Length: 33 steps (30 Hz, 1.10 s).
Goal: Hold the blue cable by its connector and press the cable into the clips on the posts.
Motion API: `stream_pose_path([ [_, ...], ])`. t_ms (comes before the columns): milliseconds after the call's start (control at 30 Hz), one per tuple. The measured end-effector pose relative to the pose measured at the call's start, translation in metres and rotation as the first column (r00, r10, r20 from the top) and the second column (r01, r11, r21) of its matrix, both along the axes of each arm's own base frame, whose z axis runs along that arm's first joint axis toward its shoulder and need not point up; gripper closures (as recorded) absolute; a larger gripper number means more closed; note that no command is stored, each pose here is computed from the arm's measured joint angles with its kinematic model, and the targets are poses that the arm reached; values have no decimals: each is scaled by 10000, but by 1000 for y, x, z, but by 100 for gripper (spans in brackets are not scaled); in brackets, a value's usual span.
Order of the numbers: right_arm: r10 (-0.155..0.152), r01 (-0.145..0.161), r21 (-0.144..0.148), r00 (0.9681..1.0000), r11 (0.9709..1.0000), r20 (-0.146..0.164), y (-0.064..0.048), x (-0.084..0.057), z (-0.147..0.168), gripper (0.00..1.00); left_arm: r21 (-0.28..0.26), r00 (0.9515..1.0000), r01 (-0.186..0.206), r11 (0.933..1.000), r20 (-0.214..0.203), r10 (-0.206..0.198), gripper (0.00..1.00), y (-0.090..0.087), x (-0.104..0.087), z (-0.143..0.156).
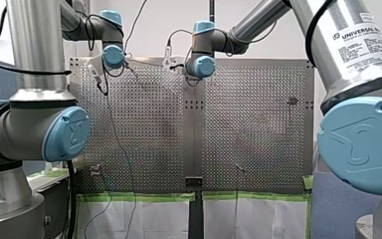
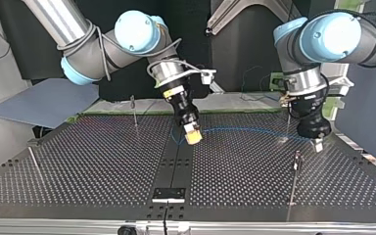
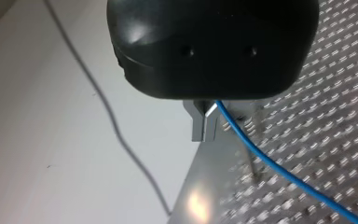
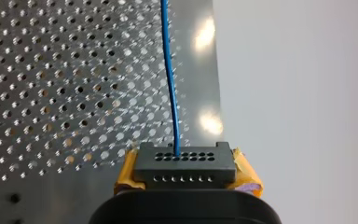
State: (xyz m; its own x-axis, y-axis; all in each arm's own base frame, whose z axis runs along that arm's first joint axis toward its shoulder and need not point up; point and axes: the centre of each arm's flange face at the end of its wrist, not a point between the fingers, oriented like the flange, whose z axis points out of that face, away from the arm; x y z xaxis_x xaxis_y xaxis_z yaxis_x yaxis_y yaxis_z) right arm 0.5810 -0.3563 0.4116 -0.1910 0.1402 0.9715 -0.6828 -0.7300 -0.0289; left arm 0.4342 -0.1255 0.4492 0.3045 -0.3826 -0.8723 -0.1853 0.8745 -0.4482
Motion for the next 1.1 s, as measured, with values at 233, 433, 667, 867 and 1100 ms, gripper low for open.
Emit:
stream_pose_path([
  [233, 81, -81, -73, 9999, 9999, 72, 2, 4, 8, 100, -16, 9994, -355, 9994, 30, 356, 100, 26, 18, 5],
  [433, 60, -59, -54, 10000, 10000, 62, 1, 3, 8, 100, 31, 9993, -379, 9993, -75, 380, 100, 40, 29, 1],
  [667, -18, 18, -36, 10000, 10000, 62, -4, 1, 8, 100, 69, 10000, -34, 10000, -21, 35, 100, 44, 37, 0],
  [867, -107, 107, -19, 9999, 9999, 62, -8, -2, 7, 100, 125, 9997, 188, 9997, -125, -186, 100, 49, 50, -6],
  [1100, -234, 234, -22, 9997, 9997, 73, -15, -6, 7, 100, 115, 9996, 239, 9996, -140, -238, 100, 56, 57, -7],
])
